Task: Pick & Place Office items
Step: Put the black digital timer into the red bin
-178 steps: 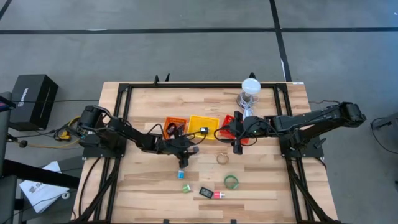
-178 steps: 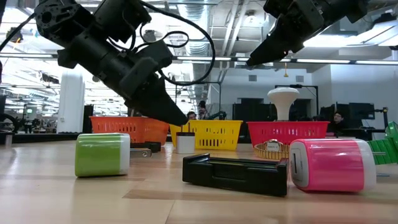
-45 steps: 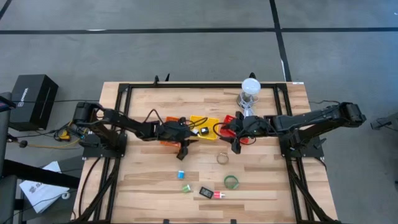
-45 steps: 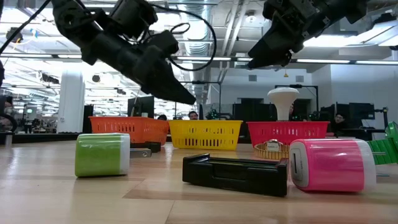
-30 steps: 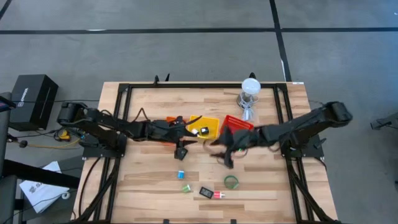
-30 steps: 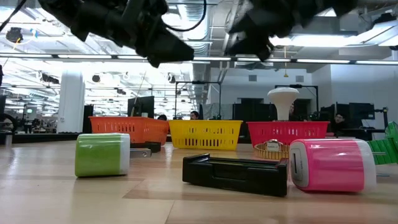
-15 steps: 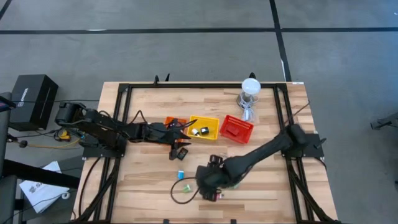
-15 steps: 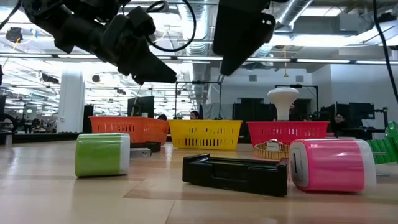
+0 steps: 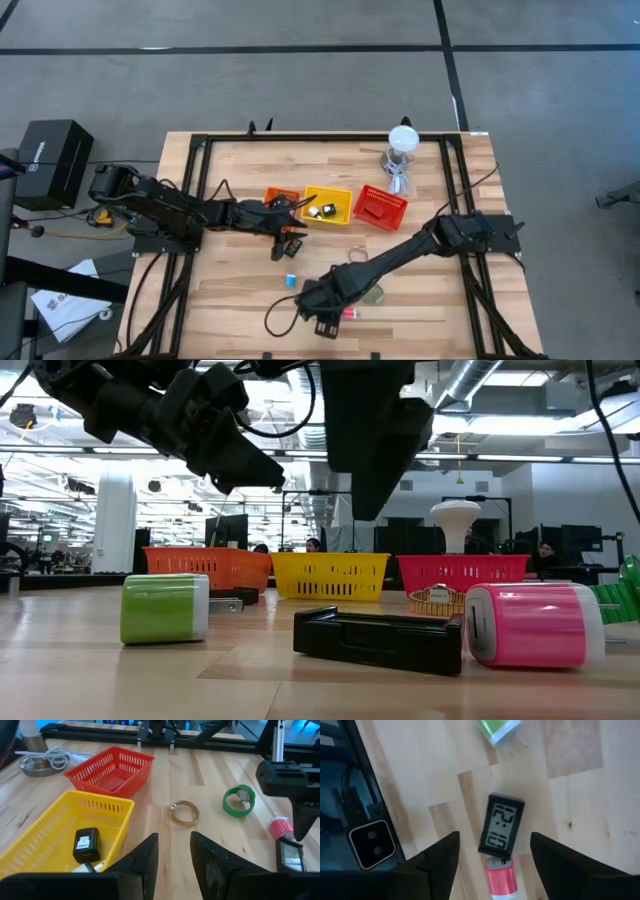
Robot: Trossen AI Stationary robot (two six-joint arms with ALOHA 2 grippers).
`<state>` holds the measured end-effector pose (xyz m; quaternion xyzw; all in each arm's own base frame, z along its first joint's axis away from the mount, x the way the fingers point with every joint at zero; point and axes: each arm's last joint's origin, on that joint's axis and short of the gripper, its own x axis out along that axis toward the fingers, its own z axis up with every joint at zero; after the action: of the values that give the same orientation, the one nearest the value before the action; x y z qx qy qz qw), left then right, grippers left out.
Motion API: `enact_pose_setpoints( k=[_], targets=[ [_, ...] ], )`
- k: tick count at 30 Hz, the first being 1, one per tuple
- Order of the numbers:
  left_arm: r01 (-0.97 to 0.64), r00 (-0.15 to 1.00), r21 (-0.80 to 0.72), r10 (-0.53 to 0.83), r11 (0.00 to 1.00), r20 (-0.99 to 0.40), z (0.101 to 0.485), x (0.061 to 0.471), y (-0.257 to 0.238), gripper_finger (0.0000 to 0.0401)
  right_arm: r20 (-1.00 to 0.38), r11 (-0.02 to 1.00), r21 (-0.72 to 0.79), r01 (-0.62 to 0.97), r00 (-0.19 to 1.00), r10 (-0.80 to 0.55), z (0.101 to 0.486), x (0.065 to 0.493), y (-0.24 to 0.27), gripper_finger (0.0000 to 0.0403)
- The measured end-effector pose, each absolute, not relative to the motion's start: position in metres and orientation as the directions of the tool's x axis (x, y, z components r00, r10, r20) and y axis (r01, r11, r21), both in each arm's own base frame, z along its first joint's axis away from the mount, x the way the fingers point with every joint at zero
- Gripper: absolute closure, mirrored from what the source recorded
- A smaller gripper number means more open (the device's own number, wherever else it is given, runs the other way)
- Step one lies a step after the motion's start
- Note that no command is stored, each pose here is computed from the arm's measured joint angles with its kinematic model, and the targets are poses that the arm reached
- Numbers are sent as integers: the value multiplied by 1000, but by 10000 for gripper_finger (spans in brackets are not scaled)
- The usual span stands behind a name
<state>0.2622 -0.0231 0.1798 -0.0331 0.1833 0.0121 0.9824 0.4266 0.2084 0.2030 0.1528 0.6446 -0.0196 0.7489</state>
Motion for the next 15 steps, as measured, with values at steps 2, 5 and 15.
enact_pose_setpoints(
  k=[2, 5, 15],
  targets=[
    [-35, 935, -61, 11, 998, -355, 180, 262, -23, 293, -971, 951, 209, 229, 166, 173, 203, 428, 205, 168],
    [-39, 945, -62, 16, 997, -328, 183, 263, -21, 293, -969, 947, 222, 230, 158, 189, 203, 428, 204, 168],
    [-46, 951, -52, 28, 998, -309, 185, 264, -18, 293, -973, 931, 210, 297, 156, 170, 190, 427, 218, 168]
  ],
)
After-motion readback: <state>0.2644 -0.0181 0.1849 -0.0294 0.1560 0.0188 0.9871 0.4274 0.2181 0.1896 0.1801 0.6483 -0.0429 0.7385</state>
